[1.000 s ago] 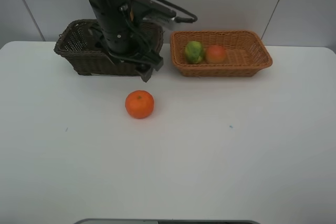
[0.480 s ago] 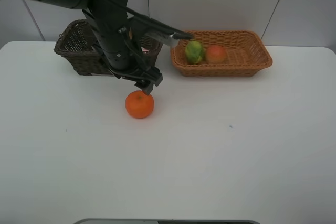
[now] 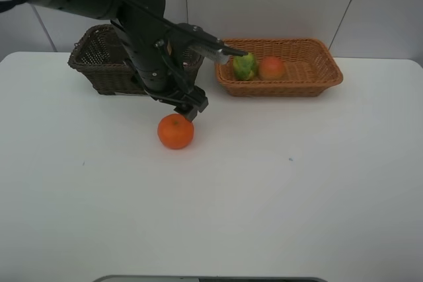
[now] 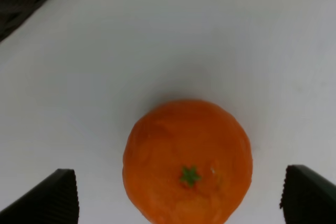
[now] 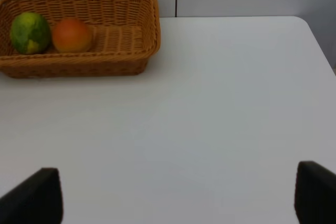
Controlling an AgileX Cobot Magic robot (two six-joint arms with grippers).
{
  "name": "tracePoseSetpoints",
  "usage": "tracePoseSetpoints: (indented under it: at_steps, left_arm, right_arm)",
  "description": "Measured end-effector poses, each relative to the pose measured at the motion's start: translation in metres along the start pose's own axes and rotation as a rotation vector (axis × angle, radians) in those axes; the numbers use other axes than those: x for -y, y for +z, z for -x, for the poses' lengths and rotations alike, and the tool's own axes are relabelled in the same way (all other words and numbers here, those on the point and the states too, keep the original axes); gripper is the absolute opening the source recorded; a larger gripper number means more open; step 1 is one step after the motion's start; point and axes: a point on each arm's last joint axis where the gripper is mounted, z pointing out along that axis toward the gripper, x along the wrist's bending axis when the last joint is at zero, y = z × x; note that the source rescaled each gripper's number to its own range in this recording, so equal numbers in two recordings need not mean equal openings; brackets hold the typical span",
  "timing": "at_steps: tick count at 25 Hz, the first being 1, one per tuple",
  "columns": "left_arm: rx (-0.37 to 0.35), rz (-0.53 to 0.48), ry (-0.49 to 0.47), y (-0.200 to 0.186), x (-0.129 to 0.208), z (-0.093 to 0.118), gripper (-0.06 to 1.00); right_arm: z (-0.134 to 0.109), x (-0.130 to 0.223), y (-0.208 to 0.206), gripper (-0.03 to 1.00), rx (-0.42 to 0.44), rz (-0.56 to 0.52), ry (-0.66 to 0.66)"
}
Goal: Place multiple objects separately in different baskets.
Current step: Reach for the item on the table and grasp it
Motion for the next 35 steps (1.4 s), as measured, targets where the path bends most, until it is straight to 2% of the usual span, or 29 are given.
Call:
tracePoseSetpoints:
  at_steps: [8,18,27,35]
  left_arm:
    - [0.020,-0.060,0.029,0.024,0.006,0.003,0.99]
    - [0.022,-0.025,0.029,0.028,0.003,0.004,0.99]
    - [0.023,-0.086,0.044,0.053,0.011,0.005,0.99]
    - [0.019,-0.093,0.043,0.059,0.012,-0.001,0.99]
  right_arm:
    - [0.000,0.000,0.000,0.88,0.000,0.000,0.000]
    - [0.000,0.000,0.000,0.88,0.000,0.000,0.000]
    - [0.000,0.000,0.000,0.88,0.000,0.000,0.000]
    - [0.000,0.000,0.000,0.88,0.000,0.000,0.000]
